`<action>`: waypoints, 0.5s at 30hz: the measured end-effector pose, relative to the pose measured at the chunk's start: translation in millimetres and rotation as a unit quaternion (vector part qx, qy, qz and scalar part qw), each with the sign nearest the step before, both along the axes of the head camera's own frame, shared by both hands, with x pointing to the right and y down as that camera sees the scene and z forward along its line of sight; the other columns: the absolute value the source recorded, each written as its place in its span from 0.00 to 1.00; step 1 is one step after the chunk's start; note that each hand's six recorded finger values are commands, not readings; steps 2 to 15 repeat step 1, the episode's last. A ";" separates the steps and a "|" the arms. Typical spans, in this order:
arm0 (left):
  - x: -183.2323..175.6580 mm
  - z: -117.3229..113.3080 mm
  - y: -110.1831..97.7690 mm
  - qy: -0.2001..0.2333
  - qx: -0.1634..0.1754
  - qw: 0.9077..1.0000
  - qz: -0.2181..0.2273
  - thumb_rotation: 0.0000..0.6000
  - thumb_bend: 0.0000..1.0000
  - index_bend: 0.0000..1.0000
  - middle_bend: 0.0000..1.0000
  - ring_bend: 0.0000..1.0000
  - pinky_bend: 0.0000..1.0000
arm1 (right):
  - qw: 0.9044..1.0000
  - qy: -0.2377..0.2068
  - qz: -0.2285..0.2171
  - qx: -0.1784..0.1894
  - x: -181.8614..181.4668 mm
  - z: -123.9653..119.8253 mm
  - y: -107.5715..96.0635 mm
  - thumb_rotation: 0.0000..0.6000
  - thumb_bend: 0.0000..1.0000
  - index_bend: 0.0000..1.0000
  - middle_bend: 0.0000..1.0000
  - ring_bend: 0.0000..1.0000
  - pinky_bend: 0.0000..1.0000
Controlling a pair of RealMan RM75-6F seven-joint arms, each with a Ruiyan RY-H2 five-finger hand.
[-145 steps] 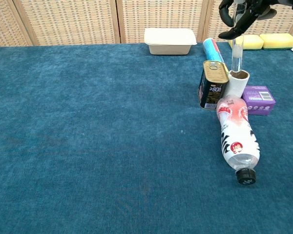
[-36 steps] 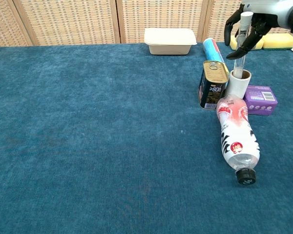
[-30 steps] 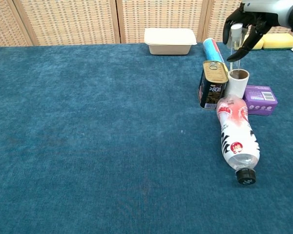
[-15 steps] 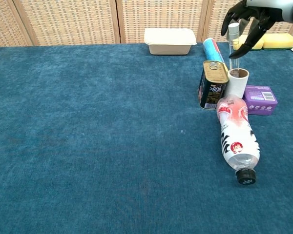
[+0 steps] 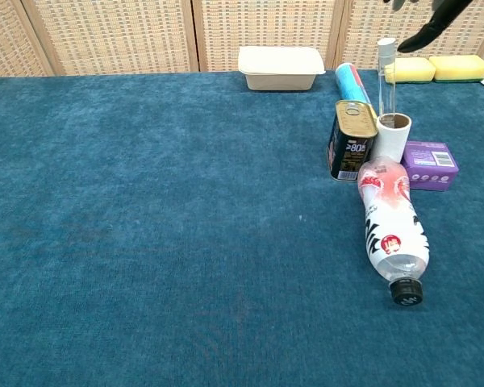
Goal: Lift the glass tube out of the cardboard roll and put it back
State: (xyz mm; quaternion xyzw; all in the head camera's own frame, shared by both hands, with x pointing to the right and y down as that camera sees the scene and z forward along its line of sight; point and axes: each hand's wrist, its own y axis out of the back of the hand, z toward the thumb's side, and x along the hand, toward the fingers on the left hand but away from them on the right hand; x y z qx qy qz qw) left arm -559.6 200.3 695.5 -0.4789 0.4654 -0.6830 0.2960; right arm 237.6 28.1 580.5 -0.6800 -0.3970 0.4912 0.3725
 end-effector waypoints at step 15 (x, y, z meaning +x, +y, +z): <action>0.7 0.4 -1.1 0.001 0.000 1.000 0.002 1.00 0.15 0.48 0.43 0.24 0.33 | 1.000 0.002 0.003 0.007 2.7 -3.5 2.4 1.00 0.16 0.34 0.35 0.30 0.34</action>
